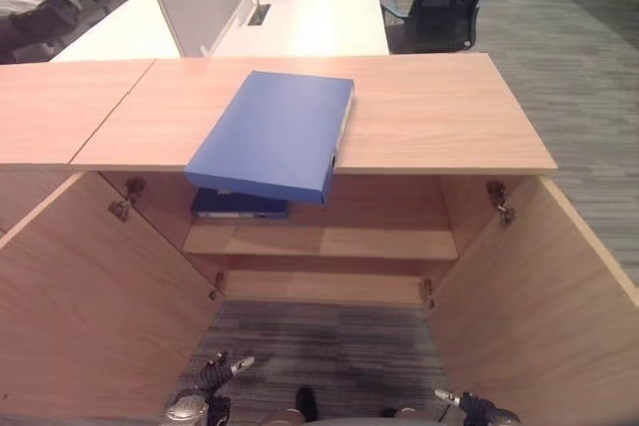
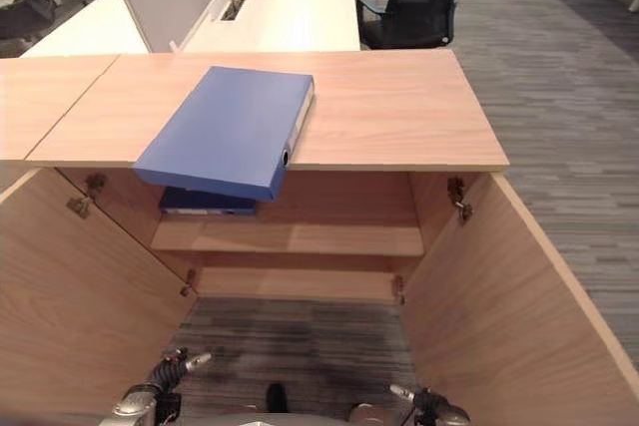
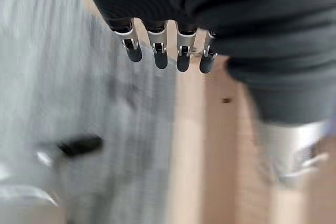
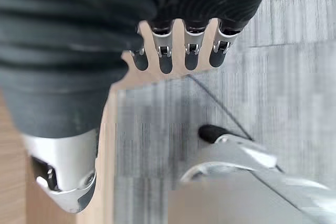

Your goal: Put the empty folder in the office cabinet

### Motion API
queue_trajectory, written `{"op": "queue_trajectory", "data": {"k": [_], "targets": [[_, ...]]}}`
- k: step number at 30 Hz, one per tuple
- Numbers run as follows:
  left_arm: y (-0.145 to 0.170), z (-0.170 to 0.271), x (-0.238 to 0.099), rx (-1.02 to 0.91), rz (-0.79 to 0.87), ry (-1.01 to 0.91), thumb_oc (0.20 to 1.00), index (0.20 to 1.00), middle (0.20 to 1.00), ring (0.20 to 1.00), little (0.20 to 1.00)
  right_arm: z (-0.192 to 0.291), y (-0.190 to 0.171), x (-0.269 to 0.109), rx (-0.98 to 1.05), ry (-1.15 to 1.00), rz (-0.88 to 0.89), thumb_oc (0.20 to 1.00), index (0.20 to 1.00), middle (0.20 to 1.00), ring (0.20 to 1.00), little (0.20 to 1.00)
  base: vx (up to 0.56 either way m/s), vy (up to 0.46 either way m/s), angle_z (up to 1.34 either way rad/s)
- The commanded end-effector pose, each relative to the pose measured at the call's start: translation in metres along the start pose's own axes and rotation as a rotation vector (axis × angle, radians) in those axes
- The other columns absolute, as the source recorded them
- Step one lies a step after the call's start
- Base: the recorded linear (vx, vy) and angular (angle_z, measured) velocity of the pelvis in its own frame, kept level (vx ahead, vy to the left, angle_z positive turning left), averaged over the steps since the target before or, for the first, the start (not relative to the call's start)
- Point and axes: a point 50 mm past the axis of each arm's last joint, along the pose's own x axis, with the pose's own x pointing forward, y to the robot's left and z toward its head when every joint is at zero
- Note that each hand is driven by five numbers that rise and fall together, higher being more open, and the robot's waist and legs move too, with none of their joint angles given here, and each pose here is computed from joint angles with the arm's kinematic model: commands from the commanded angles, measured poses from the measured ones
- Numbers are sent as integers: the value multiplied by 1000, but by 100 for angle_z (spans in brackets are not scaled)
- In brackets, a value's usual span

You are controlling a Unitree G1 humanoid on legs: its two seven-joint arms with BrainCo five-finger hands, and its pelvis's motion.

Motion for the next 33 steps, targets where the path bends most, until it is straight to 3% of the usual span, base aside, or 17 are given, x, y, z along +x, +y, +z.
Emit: {"op": "queue_trajectory", "data": {"k": [1,16,22,28,33], "targets": [[3,43,-1,-127,-24,-189,1000,1000,1000,1000,1000,18,0,1,53,-51,-1,1000,1000,1000,1000,1000,-137,-209,32],[-1,50,-6,-63,-43,-232,1000,1000,1000,1000,1000,10,-31,-2,87,-28,-87,1000,1000,1000,1000,1000,74,139,-3],[10,100,-26,-34,-44,-478,1000,1000,1000,1000,1000,29,-34,-2,164,-70,-100,1000,1000,1000,1000,1000,91,268,8],[19,115,-36,-105,16,-562,1000,1000,1000,1000,1000,29,-20,0,161,-66,-60,1000,1000,1000,1000,1000,43,41,1],[51,152,-68,-82,248,-798,1000,1000,1000,1000,1000,20,-9,1,198,-41,-44,1000,1000,1000,1000,1000,31,-29,0]]}}
